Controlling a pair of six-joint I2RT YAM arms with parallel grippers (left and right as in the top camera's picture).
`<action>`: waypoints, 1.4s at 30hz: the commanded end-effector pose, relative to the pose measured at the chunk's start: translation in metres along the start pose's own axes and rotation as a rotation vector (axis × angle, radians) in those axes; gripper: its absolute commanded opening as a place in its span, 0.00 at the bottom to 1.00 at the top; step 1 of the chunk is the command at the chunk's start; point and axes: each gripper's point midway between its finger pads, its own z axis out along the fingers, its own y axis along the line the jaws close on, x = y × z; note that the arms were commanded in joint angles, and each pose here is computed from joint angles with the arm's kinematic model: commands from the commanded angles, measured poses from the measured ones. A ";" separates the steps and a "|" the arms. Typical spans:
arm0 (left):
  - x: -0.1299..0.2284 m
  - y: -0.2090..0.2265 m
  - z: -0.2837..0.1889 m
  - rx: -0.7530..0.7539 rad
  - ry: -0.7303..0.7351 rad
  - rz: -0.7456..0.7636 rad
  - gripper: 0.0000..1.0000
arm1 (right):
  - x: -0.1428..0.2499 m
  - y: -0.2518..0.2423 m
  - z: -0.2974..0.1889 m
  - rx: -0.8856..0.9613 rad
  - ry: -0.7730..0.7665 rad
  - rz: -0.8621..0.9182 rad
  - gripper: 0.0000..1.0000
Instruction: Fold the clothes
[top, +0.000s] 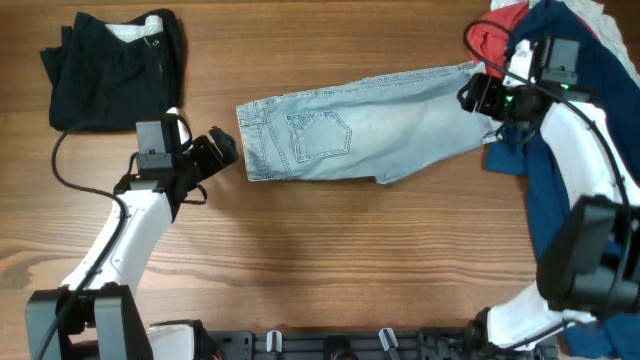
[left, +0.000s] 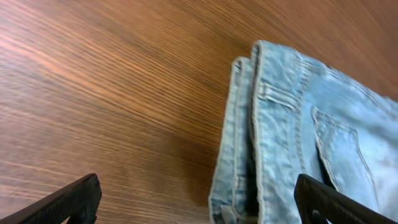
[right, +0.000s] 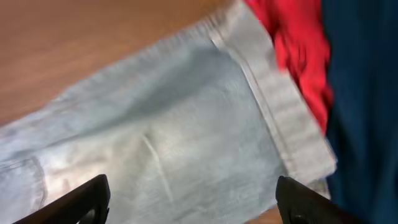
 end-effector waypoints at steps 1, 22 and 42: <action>0.004 -0.010 0.003 0.051 0.026 0.066 1.00 | -0.012 0.023 -0.012 -0.063 -0.062 -0.135 0.78; 0.035 -0.045 0.068 0.240 0.114 0.213 1.00 | 0.004 0.068 0.018 -0.054 -0.027 -0.253 0.74; 0.064 -0.048 0.102 0.335 0.199 0.213 0.15 | 0.001 0.069 0.018 -0.059 -0.040 -0.219 0.73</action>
